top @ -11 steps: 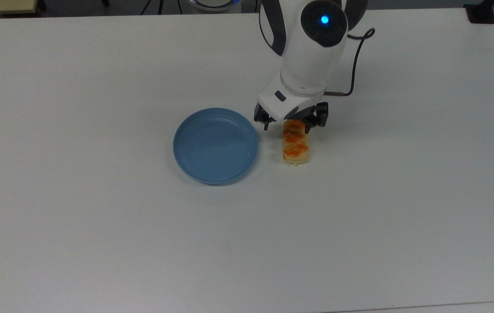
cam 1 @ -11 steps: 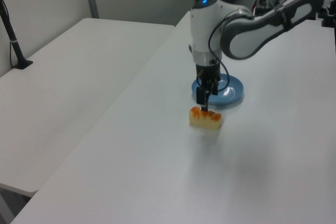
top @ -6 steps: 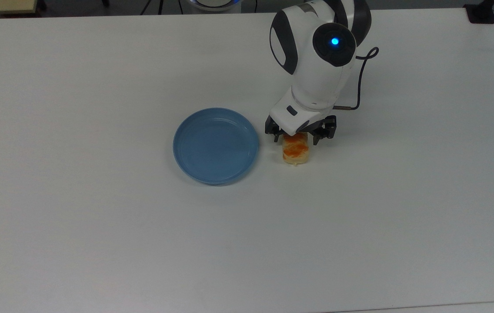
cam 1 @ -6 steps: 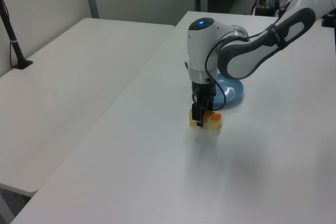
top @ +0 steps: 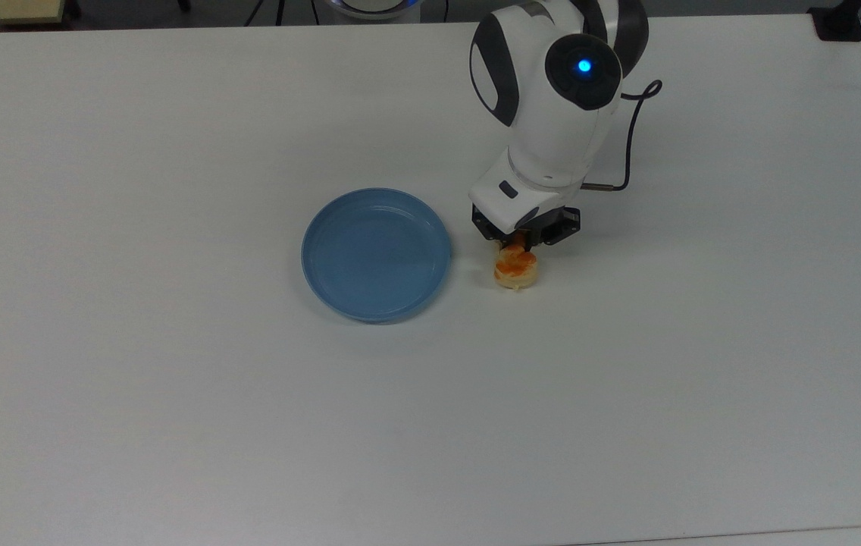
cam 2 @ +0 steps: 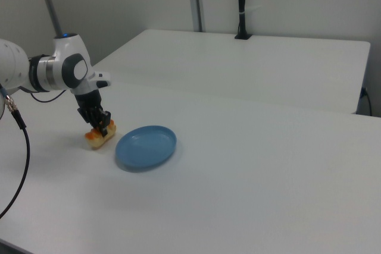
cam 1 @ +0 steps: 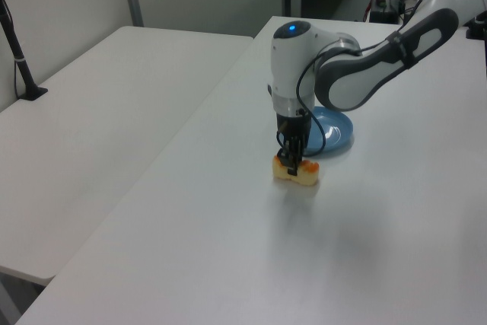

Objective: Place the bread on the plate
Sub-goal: 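Lift the bread roll and carry it onto the blue plate, then open the gripper and raise it away from the plate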

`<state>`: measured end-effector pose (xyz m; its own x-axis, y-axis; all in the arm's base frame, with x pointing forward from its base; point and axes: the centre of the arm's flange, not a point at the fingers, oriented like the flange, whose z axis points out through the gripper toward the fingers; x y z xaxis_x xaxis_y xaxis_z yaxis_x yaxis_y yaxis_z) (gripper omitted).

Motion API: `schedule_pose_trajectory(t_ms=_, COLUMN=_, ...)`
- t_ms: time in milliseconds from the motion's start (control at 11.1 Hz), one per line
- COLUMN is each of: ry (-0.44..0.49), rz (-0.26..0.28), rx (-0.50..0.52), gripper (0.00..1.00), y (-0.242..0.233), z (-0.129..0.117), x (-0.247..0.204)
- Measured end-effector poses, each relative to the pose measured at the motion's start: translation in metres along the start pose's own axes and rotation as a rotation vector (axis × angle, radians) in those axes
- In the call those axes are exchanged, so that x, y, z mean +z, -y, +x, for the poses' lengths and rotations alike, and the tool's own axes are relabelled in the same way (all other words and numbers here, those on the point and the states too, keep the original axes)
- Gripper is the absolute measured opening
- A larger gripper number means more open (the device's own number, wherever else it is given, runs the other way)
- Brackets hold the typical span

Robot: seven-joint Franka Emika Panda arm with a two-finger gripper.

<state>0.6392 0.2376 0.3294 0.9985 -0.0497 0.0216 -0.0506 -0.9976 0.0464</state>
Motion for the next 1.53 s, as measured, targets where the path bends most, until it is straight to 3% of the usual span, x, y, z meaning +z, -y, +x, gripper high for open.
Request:
schedule_pose_trajectory(t_ms=180, ry=0.003, rz=-0.019, rx=-0.009, gripper=0.28, y=-0.021, z=0.004, x=-0.038)
schedule_pose_trajectory(t_ms=449, ry=0.033, rz=-0.038, rx=-0.072, gripper=0.29, y=-0.091, z=0.016, x=-0.088)
schedule_pose_trajectory(t_ms=808, ry=0.087, rz=-0.097, rx=-0.127, gripper=0.3, y=-0.175, z=0.036, x=-0.051)
schedule_pose_trajectory(t_ms=1078, ry=0.083, rz=-0.099, rx=-0.133, gripper=0.36, y=-0.176, z=0.044, x=-0.01)
schedule_pose_trajectory(t_ms=1168, ry=0.09, rz=-0.099, rx=-0.136, gripper=0.41, y=-0.175, z=0.044, x=-0.002)
schedule_pose_trajectory(t_ms=1257, ry=0.095, rz=-0.1, rx=-0.137, gripper=0.53, y=-0.174, z=0.044, x=0.002)
schedule_pose_trajectory(t_ms=1437, ry=0.09, rz=-0.099, rx=-0.136, gripper=0.89, y=-0.174, z=0.045, x=-0.001)
schedule_pose_trajectory(t_ms=1527, ry=0.075, rz=-0.098, rx=-0.128, gripper=1.0, y=-0.174, z=0.048, x=-0.008)
